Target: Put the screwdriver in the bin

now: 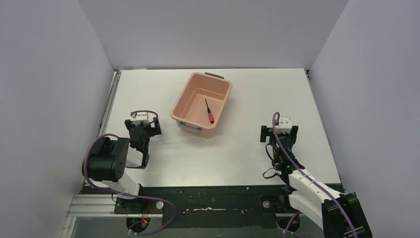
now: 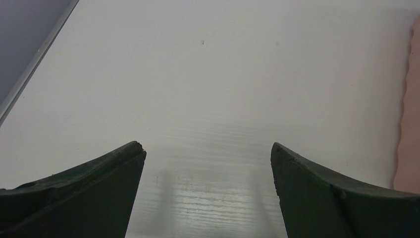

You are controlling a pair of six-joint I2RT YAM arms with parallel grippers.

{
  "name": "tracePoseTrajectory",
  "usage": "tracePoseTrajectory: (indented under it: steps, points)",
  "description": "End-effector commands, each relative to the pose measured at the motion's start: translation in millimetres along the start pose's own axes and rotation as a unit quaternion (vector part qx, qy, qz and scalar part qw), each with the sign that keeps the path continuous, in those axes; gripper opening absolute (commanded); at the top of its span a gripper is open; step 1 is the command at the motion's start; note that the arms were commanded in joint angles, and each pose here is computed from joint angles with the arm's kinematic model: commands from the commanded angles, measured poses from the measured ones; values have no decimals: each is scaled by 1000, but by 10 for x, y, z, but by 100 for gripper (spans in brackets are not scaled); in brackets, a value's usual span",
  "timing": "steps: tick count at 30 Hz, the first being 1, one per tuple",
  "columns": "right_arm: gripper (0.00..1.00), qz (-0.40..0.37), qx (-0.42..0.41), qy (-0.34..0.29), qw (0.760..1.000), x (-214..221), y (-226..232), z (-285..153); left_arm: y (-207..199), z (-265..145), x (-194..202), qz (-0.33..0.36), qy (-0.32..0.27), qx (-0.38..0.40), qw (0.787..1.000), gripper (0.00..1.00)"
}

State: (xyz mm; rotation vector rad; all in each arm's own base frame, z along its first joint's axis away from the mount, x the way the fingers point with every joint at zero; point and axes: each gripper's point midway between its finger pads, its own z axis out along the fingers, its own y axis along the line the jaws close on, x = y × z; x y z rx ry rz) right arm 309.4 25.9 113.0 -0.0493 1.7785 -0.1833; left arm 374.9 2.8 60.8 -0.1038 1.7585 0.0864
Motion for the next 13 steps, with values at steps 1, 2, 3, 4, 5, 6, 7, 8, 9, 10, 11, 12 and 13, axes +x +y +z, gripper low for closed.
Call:
tracePoseTrajectory:
  steps: [1, 2, 3, 4, 5, 6, 7, 8, 9, 10, 11, 12, 13]
  points:
    - [100, 48, 25, -89, 995, -229, -142, -25, -7, 32, -132, -1, -22, 2, 1000, 97]
    - [100, 58, 26, -83, 994, -177, -142, -24, -8, 32, -131, -1, -22, 3, 1000, 97]
    - [100, 58, 26, -76, 995, -123, -134, -20, -7, 34, -130, 0, -22, 2, 1000, 97]
    - [100, 57, 26, -71, 996, -92, -135, -16, -7, 37, -130, 0, -22, 2, 1000, 97]
    - [100, 57, 25, -68, 996, -74, -130, -14, -3, 41, -124, 1, -20, 1, 1000, 97]
    - [100, 56, 24, -66, 996, -64, -124, -13, -8, 36, -125, 0, -21, 3, 1000, 97]
    - [100, 56, 24, -65, 996, -62, -124, -9, -15, 31, -128, -1, -21, 5, 1000, 97]
    - [100, 57, 24, -67, 996, -71, -124, -9, -18, 34, -127, -1, -21, 5, 1000, 97]
    - [100, 57, 23, -68, 996, -78, -123, -9, -20, 40, -126, -1, -20, 5, 1000, 97]
    - [100, 56, 23, -68, 996, -76, -121, -7, -18, 50, -122, 0, -19, 5, 1000, 97]
    - [100, 56, 23, -68, 996, -73, -122, -5, -17, 49, -125, 0, -20, 4, 1000, 97]
    - [100, 56, 23, -67, 996, -71, -121, -4, -17, 43, -125, -1, -20, 4, 1000, 97]
    - [100, 56, 24, -67, 996, -70, -123, -2, -16, 38, -132, -1, -22, 4, 1000, 97]
